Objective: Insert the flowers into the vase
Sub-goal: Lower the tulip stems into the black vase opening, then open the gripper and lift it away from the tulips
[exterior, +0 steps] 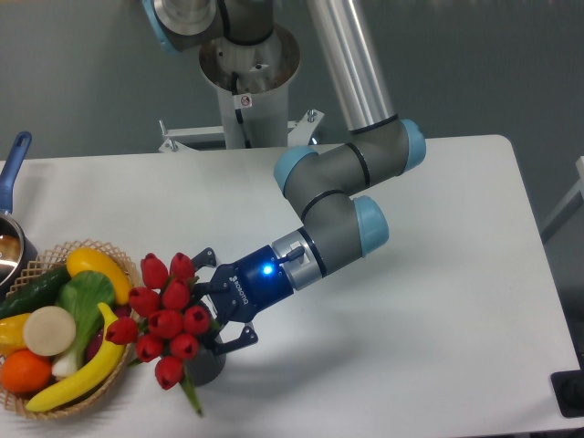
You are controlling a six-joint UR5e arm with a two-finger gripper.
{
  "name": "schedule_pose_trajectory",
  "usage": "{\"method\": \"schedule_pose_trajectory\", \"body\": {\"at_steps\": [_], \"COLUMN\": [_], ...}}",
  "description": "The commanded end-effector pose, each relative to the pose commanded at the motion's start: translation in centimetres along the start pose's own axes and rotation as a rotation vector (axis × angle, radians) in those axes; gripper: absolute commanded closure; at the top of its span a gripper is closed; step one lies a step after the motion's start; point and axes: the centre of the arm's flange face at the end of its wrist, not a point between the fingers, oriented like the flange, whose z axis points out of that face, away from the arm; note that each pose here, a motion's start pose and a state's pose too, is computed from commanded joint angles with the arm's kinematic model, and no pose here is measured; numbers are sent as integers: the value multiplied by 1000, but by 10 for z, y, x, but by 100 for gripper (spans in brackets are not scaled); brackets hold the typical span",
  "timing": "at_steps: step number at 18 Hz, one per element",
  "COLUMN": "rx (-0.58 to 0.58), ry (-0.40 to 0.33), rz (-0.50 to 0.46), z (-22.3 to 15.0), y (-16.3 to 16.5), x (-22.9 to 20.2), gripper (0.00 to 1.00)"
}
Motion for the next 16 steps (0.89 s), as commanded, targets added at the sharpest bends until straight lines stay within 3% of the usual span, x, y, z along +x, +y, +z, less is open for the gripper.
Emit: {"method": "schedule_pose_trajectory", "body": {"at_steps": [1, 10, 14, 16], "rx": [-7, -232, -252, -332], "ry": [-2, -85, -103, -137], "rz": [6, 71, 87, 102], "z": [0, -7, -13, -18], "y": [1, -10, -22, -25], "x": [0, 11, 20, 31], "gripper": [1, 0, 0, 0]}}
